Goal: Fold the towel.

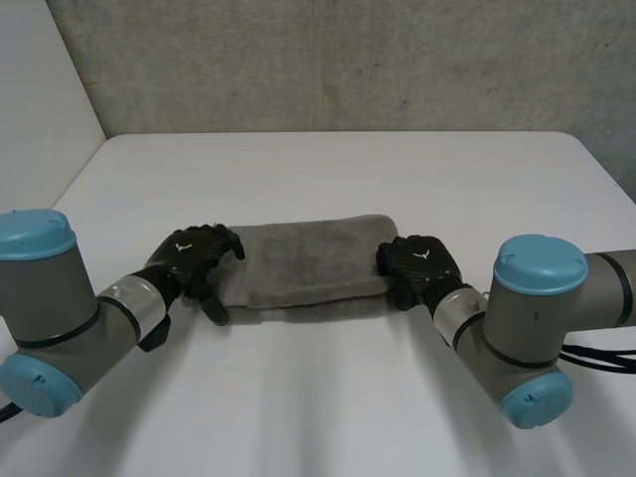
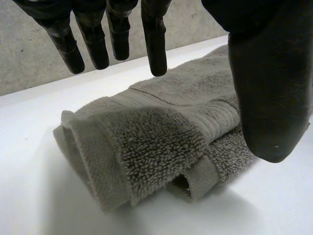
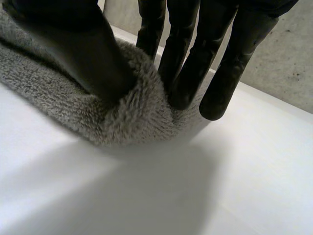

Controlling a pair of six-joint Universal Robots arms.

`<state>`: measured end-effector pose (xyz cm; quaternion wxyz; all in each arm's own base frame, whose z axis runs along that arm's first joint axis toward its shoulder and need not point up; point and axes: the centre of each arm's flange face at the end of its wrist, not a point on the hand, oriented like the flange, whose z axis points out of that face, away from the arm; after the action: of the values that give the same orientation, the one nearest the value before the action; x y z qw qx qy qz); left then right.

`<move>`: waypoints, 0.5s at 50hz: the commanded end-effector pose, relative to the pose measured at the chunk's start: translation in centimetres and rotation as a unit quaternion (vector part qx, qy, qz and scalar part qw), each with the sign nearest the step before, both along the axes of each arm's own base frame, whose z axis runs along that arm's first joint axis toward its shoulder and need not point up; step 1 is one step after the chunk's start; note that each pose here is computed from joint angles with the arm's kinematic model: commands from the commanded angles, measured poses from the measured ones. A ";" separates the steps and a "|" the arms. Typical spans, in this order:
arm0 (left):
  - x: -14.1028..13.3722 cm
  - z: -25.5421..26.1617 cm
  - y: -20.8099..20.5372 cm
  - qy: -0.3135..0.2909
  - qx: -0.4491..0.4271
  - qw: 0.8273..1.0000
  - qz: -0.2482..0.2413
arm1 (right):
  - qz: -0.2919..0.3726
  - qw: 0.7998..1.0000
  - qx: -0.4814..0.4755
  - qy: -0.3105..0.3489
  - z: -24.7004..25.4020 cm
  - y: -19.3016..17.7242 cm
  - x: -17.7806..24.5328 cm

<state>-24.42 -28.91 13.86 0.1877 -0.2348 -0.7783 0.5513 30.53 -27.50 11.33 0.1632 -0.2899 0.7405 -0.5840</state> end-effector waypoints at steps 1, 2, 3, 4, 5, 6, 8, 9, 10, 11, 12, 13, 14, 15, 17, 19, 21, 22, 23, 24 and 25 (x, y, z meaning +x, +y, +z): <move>0.0 -0.1 0.0 -0.001 0.000 1.000 0.000 | -0.011 1.000 -0.005 0.000 0.4 -0.5 -0.4; 0.0 -0.1 0.0 -0.001 0.000 1.000 0.000 | -0.013 1.000 -0.006 0.003 0.4 -0.6 -0.6; 0.0 -0.1 0.1 -0.001 0.000 1.000 0.000 | -0.015 1.000 -0.006 0.004 0.6 -0.7 -0.8; 0.0 -0.1 0.1 -0.001 0.000 1.000 0.000 | -0.015 1.000 -0.006 0.004 0.6 -0.7 -0.8; 0.0 -0.1 0.0 -0.001 0.000 1.000 0.000 | -0.019 1.000 -0.003 0.006 0.6 -0.9 -1.1; 0.0 -0.2 0.1 -0.001 0.000 1.000 0.000 | -0.019 1.000 -0.003 0.006 0.6 -0.9 -1.1; 0.0 -0.2 0.1 -0.001 0.000 1.000 0.000 | -0.027 0.999 0.006 0.023 0.6 -1.0 -2.0; 0.0 -0.1 0.1 -0.001 -0.001 1.000 0.000 | -0.027 0.999 0.006 0.023 0.6 -1.0 -2.0; 0.0 -0.1 0.1 -0.001 -0.001 1.000 0.000 | -0.030 0.999 0.011 0.041 0.6 -0.9 -2.7; 0.0 -0.1 0.1 -0.001 -0.001 1.000 0.000 | -0.033 0.997 0.014 0.064 0.6 -0.8 -3.6; 0.1 0.0 0.0 0.000 -0.002 1.000 0.001 | -0.033 0.997 0.014 0.064 0.6 -0.8 -3.6; 0.1 0.0 0.0 0.000 -0.002 1.000 0.001 | -0.034 0.995 0.016 0.088 0.6 -0.8 -4.6; 0.1 0.1 0.0 0.000 -0.004 1.000 0.001 | -0.038 0.993 0.015 0.114 0.7 -0.8 -5.7; 0.0 0.2 -0.1 0.001 -0.005 1.000 0.001 | -0.038 0.993 0.015 0.114 0.7 -0.8 -5.7; 0.0 0.4 -0.1 0.002 -0.008 1.000 0.002 | -0.049 0.987 0.000 0.156 1.3 -1.0 -8.0; 0.0 0.6 -0.2 0.003 -0.012 1.000 0.002 | -0.056 0.983 -0.014 0.174 1.9 -1.3 -9.0; -0.1 1.5 -0.3 0.008 -0.023 1.000 0.002 | -0.061 0.980 -0.030 0.188 2.5 -1.6 -9.5; -0.1 1.5 -0.3 0.008 -0.023 1.000 0.002 | -0.060 0.977 -0.044 0.198 3.0 -1.8 -9.6; -0.1 2.2 -0.4 0.011 -0.032 0.999 0.002 | -0.060 0.977 -0.044 0.198 3.0 -1.8 -9.6; -0.1 2.2 -0.4 0.011 -0.032 0.999 0.003 | -0.057 0.976 -0.058 0.202 3.5 -1.9 -9.4; -0.2 2.9 -0.5 0.015 -0.043 0.999 0.002 | -0.050 0.976 -0.074 0.198 4.3 -2.0 -8.7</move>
<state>-24.45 -29.14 14.88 0.1868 -0.2333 -0.7683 0.5661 21.74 -28.93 13.48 -0.0072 -0.3502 0.7604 -0.5469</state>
